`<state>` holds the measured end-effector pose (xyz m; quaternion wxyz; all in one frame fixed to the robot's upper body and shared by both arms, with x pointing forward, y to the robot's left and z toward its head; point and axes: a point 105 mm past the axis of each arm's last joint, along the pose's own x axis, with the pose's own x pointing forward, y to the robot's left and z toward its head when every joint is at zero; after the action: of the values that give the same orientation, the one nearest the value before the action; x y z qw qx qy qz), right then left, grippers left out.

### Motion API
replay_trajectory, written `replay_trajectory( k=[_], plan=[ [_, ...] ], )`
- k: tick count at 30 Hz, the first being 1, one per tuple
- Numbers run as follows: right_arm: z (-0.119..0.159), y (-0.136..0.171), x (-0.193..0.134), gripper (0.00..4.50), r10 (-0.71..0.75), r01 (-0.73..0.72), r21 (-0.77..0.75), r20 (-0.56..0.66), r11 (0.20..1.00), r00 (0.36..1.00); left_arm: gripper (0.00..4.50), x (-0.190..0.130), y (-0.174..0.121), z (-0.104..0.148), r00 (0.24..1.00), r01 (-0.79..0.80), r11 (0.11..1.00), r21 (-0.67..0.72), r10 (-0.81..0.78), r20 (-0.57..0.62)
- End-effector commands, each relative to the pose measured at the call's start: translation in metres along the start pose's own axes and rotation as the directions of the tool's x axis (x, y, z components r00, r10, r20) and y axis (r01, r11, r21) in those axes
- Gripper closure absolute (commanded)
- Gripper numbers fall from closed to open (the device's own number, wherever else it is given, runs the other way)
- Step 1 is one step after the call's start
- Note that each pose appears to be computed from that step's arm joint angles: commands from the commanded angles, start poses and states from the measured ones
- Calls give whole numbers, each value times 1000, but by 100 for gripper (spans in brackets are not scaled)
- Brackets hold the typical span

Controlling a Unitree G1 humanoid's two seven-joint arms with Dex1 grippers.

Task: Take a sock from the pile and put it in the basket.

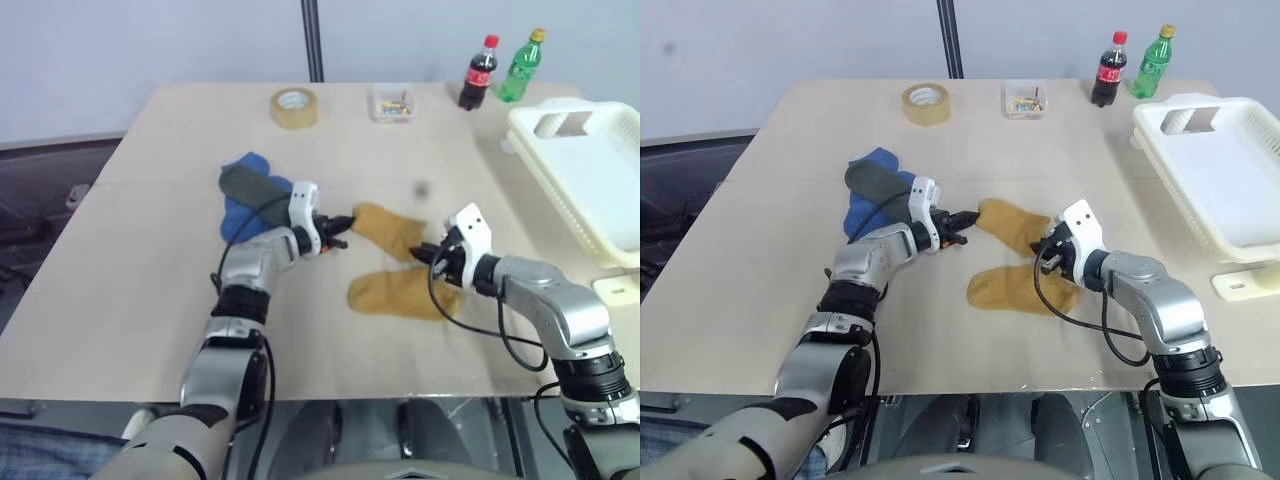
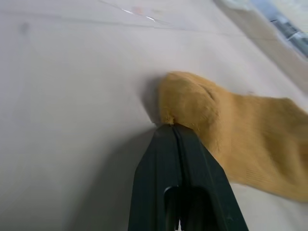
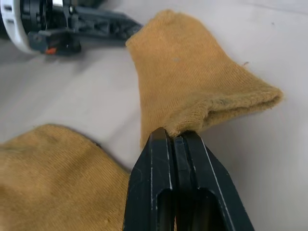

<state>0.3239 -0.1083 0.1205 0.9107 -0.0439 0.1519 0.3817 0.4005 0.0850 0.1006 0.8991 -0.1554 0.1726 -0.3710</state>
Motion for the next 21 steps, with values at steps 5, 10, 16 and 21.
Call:
replay_trajectory(
  k=[5,10,16,21],
  plan=[
    [20,19,-7,450,82,-78,-60,71,995,994,448,-27,-4,-7,999,49,993,-108,-48,10],
    [22,28,-16,450,117,-111,-70,78,991,990,448,-48,-11,-12,999,47,993,-112,-45,24],
    [26,29,-32,450,121,-116,-62,84,991,989,448,-71,-40,-4,983,140,986,-96,-127,131],
    [36,27,-51,450,103,-98,-55,89,994,991,448,-94,-82,-7,947,272,958,-93,-249,201]
  ],
)
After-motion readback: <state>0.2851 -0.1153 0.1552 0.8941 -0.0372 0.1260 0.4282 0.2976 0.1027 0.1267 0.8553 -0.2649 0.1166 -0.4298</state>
